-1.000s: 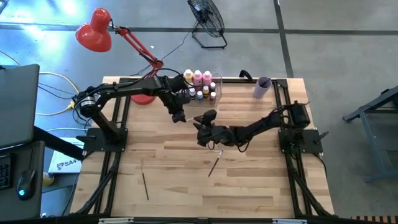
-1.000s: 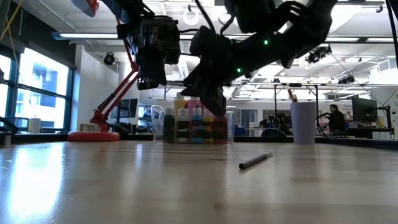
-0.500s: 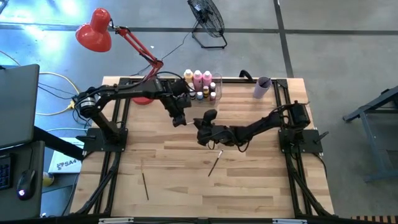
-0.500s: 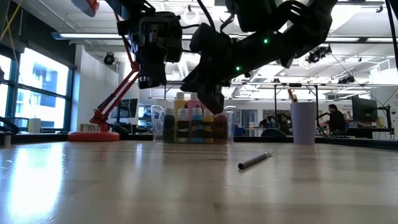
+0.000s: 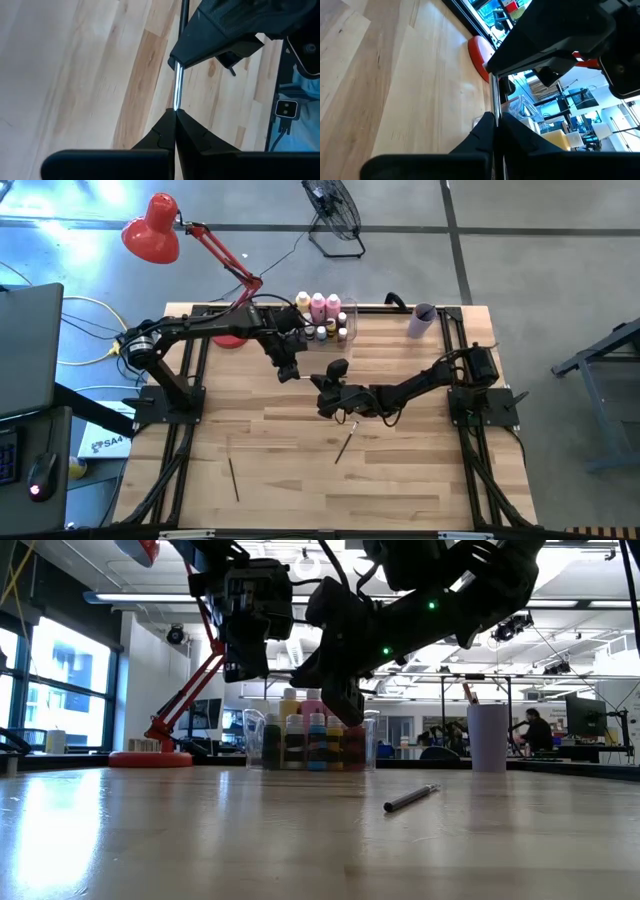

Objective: Pick & Place Paint Supplies
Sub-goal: Put the black paint brush into the violet cup

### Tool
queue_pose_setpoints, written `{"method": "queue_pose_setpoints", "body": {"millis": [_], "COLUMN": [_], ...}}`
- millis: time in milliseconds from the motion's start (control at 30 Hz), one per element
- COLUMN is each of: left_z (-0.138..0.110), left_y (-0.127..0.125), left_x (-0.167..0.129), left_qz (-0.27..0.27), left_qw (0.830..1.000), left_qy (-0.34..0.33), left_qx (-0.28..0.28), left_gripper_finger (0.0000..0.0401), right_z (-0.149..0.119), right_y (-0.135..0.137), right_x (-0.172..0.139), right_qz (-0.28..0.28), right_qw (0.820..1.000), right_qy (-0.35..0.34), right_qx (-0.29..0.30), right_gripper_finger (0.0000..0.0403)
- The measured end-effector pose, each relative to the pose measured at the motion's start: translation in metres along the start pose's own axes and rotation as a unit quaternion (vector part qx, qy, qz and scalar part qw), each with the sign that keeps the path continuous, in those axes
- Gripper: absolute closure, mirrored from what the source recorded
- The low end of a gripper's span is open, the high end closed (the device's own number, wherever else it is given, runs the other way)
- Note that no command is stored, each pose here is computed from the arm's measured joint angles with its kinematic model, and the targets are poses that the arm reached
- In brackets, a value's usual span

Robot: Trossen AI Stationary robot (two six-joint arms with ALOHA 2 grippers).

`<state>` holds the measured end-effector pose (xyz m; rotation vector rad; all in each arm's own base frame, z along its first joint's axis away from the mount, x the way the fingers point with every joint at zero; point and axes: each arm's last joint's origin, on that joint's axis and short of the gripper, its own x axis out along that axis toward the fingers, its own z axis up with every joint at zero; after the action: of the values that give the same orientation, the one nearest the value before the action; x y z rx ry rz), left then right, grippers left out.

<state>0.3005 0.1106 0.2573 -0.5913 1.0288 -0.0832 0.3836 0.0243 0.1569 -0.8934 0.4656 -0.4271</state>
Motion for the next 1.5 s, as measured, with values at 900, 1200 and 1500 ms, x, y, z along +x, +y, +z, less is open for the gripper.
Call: {"method": "queue_pose_setpoints", "body": {"millis": [900, 1200, 1500], "left_z": [0.008, 0.012, 0.006], "left_y": [-0.014, -0.032, -0.040], "left_x": [-0.022, -0.054, -0.059], "left_qz": [-0.005, 0.025, 0.053], "left_qw": [0.996, 0.994, 0.991], "left_qy": [0.004, 0.038, 0.053], "left_qx": [0.088, 0.096, 0.110], "left_gripper_finger": [0.0242, 0.0260, 0.0266], "right_z": [-0.007, -0.002, -0.010], "right_y": [-0.003, -0.026, -0.035], "right_x": [-0.002, -0.018, -0.033], "right_qz": [-0.032, -0.055, -0.073], "right_qw": [0.996, 0.991, 0.984], "right_qy": [0.079, 0.120, 0.152], "right_qx": [-0.024, 0.015, 0.050], "right_gripper_finger": [0.0395, 0.0395, 0.0395]}}
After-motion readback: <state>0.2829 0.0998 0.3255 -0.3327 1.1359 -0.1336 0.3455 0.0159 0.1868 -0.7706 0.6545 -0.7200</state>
